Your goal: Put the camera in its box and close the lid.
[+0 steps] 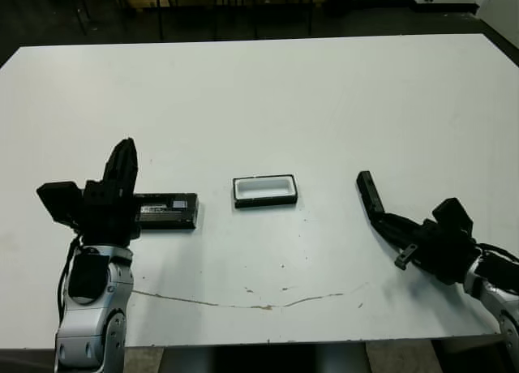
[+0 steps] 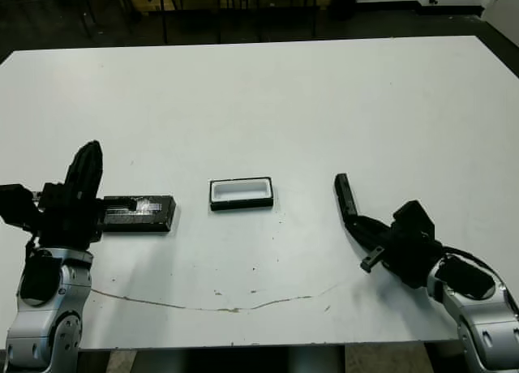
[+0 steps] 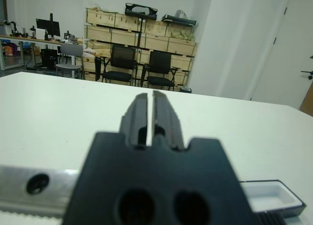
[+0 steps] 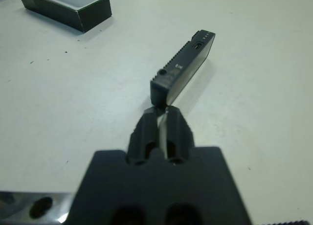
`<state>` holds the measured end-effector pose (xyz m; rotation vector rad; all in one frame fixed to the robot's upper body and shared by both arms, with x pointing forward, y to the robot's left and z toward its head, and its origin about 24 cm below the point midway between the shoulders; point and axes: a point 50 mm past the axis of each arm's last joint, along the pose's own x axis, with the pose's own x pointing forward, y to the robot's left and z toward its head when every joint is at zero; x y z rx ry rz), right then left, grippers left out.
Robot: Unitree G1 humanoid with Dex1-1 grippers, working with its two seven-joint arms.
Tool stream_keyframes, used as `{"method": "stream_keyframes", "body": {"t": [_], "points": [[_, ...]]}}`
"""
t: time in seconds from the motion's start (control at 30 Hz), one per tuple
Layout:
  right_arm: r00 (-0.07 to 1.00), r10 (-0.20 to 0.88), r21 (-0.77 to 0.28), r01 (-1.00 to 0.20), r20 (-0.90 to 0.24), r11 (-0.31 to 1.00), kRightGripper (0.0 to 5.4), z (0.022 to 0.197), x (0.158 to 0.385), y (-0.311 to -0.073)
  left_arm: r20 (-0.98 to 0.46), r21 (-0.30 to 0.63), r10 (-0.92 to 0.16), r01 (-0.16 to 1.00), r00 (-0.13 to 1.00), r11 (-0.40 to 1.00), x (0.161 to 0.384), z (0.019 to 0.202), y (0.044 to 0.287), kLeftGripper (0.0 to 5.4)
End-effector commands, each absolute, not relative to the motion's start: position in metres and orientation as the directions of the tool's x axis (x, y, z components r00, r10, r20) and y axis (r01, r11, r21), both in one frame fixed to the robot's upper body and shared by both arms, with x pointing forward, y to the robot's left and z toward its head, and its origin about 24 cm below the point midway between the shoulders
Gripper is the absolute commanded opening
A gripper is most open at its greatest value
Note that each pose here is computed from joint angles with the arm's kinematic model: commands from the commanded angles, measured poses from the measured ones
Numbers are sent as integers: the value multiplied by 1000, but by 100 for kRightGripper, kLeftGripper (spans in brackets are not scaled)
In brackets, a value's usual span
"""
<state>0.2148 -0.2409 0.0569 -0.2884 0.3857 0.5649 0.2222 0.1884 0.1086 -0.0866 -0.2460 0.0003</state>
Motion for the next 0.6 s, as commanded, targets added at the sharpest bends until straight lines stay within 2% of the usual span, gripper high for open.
{"method": "stream_keyframes", "body": {"t": [0.03, 0.6], "points": [[782, 429, -168, -547, -452, 820, 2, 51, 211, -241, 228, -72, 8, 9, 974, 997, 222, 106, 191, 0], [860, 310, -261, -434, -406, 862, 2, 55, 209, -239, 219, -80, 10, 7, 976, 997, 222, 105, 190, 0]]}}
